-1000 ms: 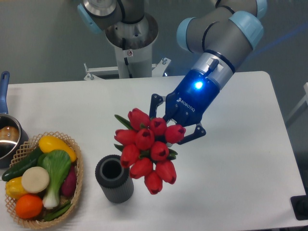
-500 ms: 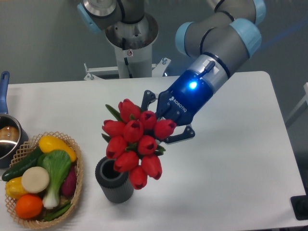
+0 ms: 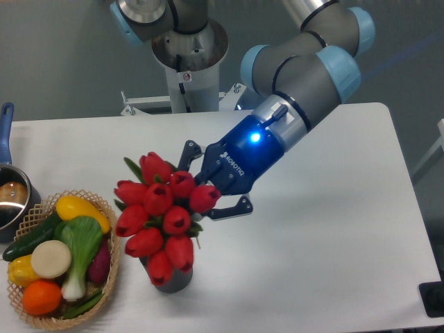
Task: Insert the flowers into the vase
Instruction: 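Lower the tulip stems into the vase opening, then push the tulips further down into the vase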
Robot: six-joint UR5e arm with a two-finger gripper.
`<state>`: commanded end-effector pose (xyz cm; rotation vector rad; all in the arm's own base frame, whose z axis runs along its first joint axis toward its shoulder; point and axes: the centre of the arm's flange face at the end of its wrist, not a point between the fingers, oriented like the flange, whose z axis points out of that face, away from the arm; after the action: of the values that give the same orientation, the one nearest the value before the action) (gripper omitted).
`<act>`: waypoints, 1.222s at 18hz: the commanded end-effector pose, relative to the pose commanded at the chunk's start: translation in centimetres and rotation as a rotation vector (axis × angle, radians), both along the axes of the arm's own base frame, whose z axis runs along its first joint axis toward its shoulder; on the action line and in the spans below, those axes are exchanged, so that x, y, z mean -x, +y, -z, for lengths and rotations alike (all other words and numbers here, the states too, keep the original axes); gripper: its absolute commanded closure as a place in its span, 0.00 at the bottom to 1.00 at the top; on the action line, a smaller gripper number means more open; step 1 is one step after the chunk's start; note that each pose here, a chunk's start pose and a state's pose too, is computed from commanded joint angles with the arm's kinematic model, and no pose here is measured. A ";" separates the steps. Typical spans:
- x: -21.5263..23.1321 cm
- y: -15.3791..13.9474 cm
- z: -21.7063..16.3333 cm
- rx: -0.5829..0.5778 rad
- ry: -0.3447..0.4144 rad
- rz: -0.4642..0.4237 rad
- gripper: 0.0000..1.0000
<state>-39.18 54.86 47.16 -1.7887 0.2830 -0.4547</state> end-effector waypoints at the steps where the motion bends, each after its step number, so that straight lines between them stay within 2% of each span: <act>1: -0.3 0.2 -0.1 -0.001 0.001 0.006 1.00; 12: -1.8 2.3 2.0 0.021 -0.025 0.044 0.97; 22: -1.8 3.7 6.0 0.084 -0.048 0.044 0.94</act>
<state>-37.36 58.53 41.20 -1.8539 0.2733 -0.5473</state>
